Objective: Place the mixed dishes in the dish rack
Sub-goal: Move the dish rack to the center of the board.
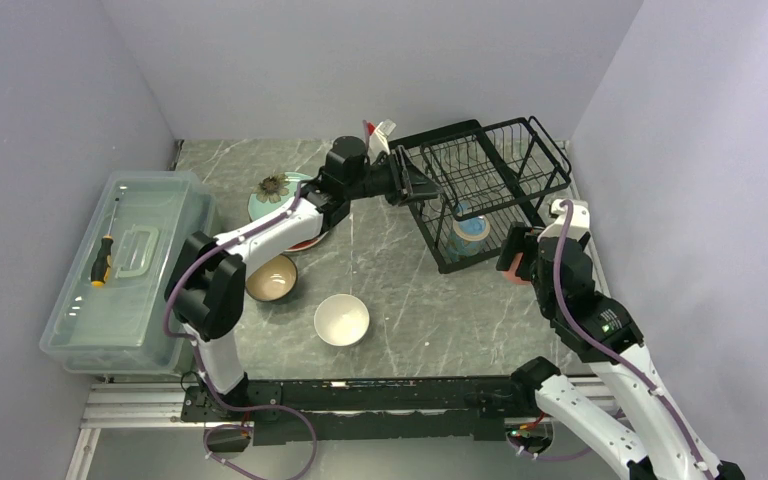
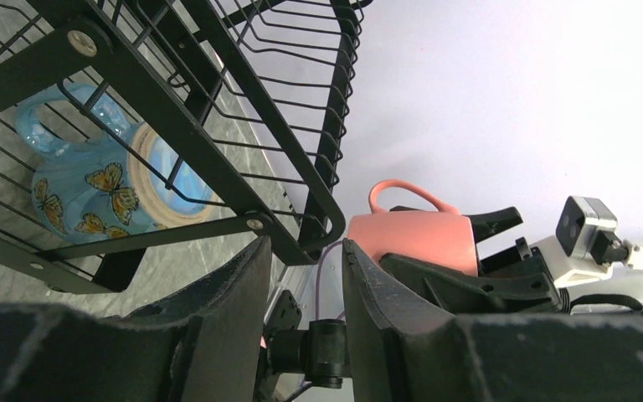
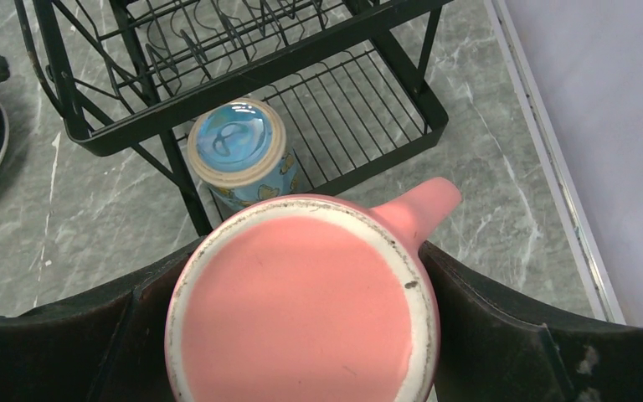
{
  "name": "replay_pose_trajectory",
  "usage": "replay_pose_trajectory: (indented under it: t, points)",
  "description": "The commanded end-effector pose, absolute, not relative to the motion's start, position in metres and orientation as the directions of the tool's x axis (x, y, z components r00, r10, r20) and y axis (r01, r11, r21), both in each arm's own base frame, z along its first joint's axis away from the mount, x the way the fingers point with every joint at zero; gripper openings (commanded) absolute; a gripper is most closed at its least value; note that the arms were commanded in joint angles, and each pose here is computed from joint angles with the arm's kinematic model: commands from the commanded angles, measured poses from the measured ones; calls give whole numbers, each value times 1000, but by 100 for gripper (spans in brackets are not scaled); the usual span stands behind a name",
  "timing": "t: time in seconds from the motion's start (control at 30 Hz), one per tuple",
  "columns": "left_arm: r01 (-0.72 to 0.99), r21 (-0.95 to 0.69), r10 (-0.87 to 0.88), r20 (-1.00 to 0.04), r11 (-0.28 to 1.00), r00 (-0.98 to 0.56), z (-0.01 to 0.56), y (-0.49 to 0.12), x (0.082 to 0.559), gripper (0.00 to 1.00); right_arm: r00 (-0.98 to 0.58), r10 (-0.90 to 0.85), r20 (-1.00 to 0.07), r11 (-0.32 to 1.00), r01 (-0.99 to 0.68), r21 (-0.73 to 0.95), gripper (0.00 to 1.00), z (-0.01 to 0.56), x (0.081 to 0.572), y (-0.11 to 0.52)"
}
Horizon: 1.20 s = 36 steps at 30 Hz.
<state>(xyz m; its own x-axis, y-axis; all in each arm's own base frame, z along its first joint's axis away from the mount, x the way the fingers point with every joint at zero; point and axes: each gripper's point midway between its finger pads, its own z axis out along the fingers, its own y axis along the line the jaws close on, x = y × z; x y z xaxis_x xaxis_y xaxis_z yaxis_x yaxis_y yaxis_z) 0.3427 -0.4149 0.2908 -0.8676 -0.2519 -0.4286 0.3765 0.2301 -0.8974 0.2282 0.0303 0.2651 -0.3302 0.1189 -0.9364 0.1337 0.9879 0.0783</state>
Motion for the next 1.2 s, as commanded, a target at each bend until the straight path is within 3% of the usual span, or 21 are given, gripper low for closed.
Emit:
replay_pose_trajectory:
  t: [0.0,0.6,1.17]
  points:
    - [413,-892,-282,-451,184,-847,314,-427,350,42,-205,173,-963,981,119,151,51,305,229,29]
    - [409,-895,-273,-444,178,-853,318,-454,361,41,-204,181,-962,981,101,163,52,299,227,31]
    - [413,-892,-247,-448,183,-859,319,-454,353,5,-214,182,-960,981,97,165,52,297,227,33]
